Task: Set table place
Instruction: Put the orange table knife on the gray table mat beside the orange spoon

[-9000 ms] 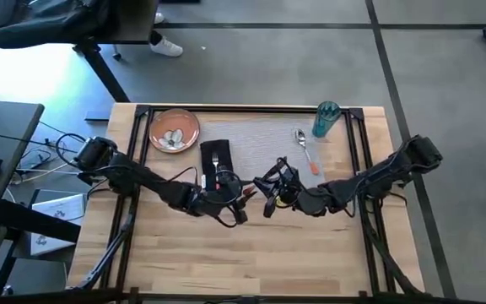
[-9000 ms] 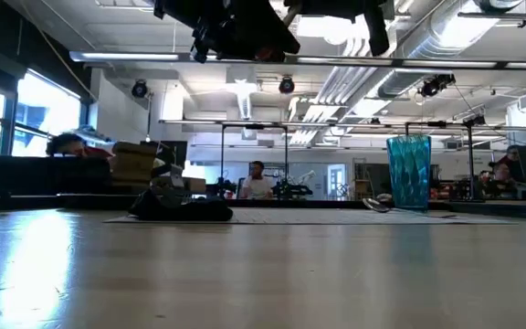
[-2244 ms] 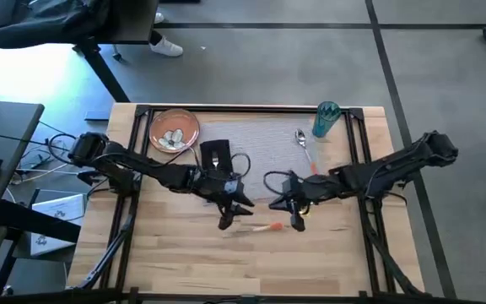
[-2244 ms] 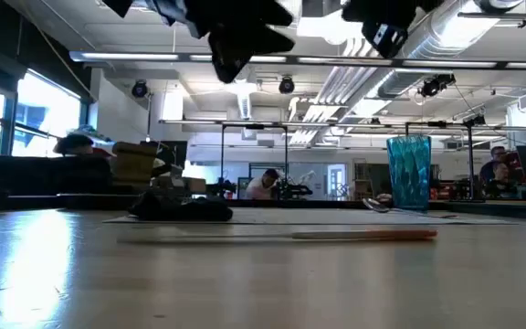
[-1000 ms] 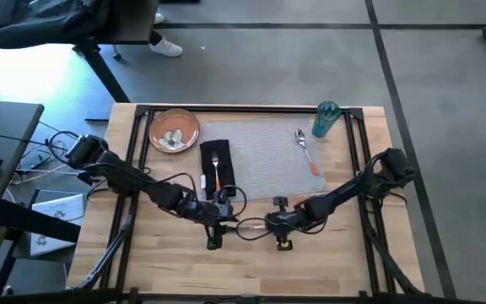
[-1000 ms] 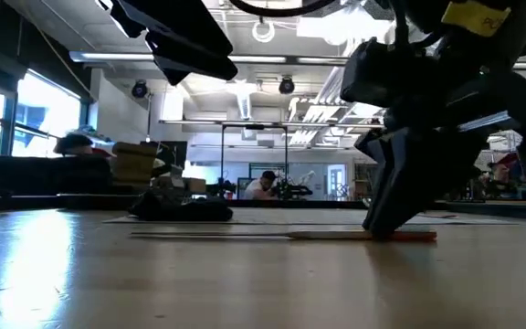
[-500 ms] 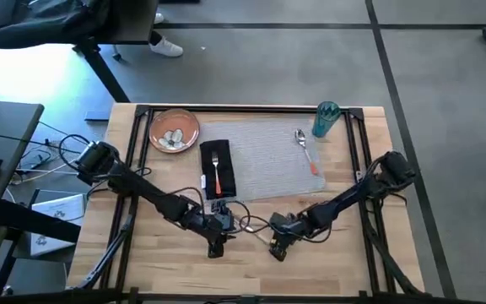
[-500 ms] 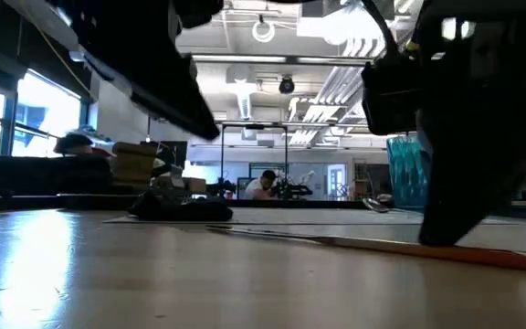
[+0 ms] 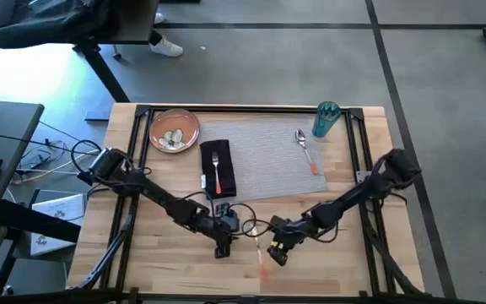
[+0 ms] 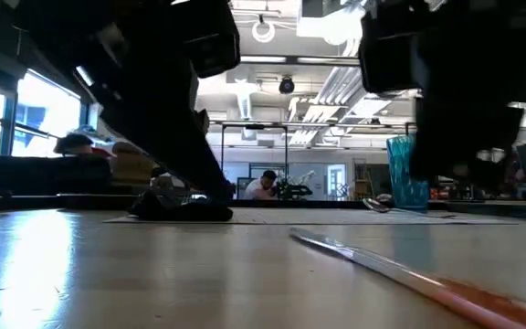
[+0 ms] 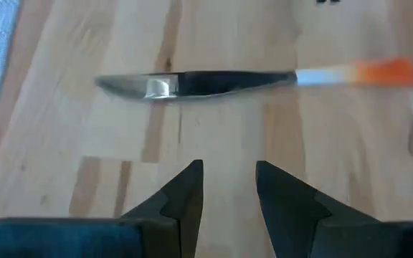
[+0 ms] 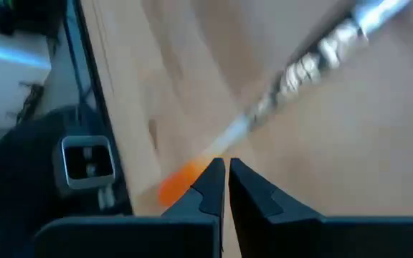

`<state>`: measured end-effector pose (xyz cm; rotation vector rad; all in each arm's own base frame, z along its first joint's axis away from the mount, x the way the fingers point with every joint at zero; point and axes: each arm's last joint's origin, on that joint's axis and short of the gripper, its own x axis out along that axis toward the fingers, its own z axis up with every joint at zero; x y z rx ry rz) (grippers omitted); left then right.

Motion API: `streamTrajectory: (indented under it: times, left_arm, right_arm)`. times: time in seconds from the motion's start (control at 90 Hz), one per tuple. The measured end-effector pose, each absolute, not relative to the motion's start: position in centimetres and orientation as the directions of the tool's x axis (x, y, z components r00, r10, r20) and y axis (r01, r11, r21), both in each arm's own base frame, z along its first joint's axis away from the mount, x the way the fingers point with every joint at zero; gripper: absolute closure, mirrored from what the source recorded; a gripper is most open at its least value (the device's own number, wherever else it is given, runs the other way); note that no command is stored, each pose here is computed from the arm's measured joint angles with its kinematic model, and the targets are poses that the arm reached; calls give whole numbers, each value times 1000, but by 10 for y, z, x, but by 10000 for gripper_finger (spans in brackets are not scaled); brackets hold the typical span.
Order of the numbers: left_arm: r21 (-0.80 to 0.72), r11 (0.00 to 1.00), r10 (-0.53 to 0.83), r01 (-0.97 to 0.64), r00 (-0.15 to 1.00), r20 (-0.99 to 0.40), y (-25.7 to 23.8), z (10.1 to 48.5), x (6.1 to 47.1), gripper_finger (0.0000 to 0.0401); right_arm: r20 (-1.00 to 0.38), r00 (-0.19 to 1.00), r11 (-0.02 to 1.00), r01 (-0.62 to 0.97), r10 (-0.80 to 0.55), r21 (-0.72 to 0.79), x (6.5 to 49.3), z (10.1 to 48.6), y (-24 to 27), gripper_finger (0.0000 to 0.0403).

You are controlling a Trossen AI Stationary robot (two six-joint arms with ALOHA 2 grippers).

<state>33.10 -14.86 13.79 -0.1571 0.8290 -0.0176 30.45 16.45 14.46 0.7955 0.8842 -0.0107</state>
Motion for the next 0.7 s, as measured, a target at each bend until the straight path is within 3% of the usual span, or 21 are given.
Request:
streamTrajectory:
  times: [0.356,0.556,0.7]
  left_arm:
    - [48,979,-116,199,733,-670,-150,141,339,291]
    - [-5,991,-102,133,735,-670,-145,134,344,291]
    - [-84,994,-108,69,731,-673,-147,137,341,291]
  right_arm:
    - [-694,705,772,355,149,527,311,140,153,403]
    - [-704,702,886,254,108,389,310,138,152,403]
    - [-709,694,874,258,129,411,311,138,151,402]
